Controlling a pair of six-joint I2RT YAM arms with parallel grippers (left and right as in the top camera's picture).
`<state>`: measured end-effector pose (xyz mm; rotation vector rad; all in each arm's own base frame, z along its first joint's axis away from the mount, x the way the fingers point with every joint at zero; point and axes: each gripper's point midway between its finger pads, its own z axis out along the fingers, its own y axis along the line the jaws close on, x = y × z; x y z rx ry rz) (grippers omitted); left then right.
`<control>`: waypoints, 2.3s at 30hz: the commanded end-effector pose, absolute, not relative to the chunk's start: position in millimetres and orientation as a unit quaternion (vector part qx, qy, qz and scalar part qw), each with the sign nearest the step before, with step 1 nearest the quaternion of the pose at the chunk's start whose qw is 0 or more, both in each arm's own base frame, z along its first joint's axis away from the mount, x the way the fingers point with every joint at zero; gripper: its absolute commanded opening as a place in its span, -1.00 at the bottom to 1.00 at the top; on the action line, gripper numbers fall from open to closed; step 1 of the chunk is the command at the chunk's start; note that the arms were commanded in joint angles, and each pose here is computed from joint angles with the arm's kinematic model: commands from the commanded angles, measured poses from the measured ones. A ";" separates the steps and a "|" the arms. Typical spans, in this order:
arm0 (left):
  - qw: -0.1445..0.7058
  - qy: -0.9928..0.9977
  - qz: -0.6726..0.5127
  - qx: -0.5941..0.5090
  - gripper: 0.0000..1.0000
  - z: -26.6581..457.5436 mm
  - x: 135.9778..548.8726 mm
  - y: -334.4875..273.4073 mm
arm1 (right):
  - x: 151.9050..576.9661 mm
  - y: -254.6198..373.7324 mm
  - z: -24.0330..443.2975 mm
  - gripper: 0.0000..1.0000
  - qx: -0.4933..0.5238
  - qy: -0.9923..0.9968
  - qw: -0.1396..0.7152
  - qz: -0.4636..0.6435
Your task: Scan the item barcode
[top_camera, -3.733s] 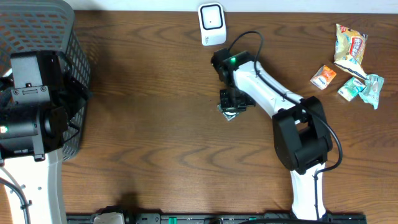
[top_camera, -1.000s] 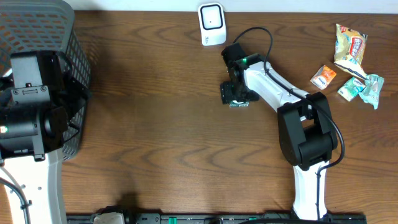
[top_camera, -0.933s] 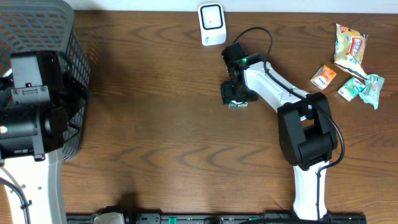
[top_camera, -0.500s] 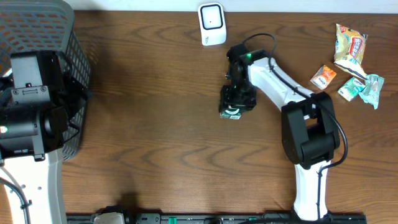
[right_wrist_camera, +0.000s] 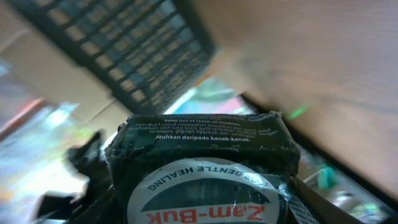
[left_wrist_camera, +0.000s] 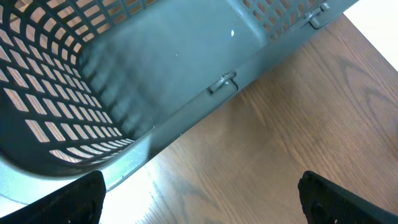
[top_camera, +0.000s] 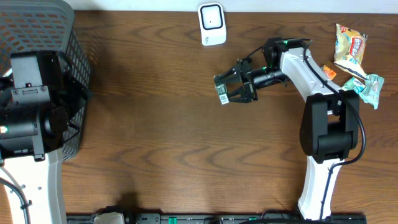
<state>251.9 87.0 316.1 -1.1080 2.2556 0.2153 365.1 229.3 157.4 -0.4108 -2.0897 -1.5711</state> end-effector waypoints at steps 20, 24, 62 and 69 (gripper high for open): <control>0.302 0.848 0.086 -0.427 0.95 314.3 250.2 89.8 | 377.8 225.6 184.5 0.10 -0.167 -0.715 0.254 -0.630; 0.302 0.848 0.086 -0.427 0.96 314.3 250.2 89.8 | 378.0 225.5 183.5 0.10 -0.166 -0.717 0.252 -0.628; 0.302 0.848 0.086 -0.427 0.95 314.3 250.2 89.8 | 369.0 234.2 169.6 0.10 -0.156 -0.747 0.255 -0.594; 0.302 0.848 0.086 -0.427 0.95 314.3 250.2 89.8 | 368.3 237.7 151.7 0.11 -0.134 -0.784 0.232 -0.560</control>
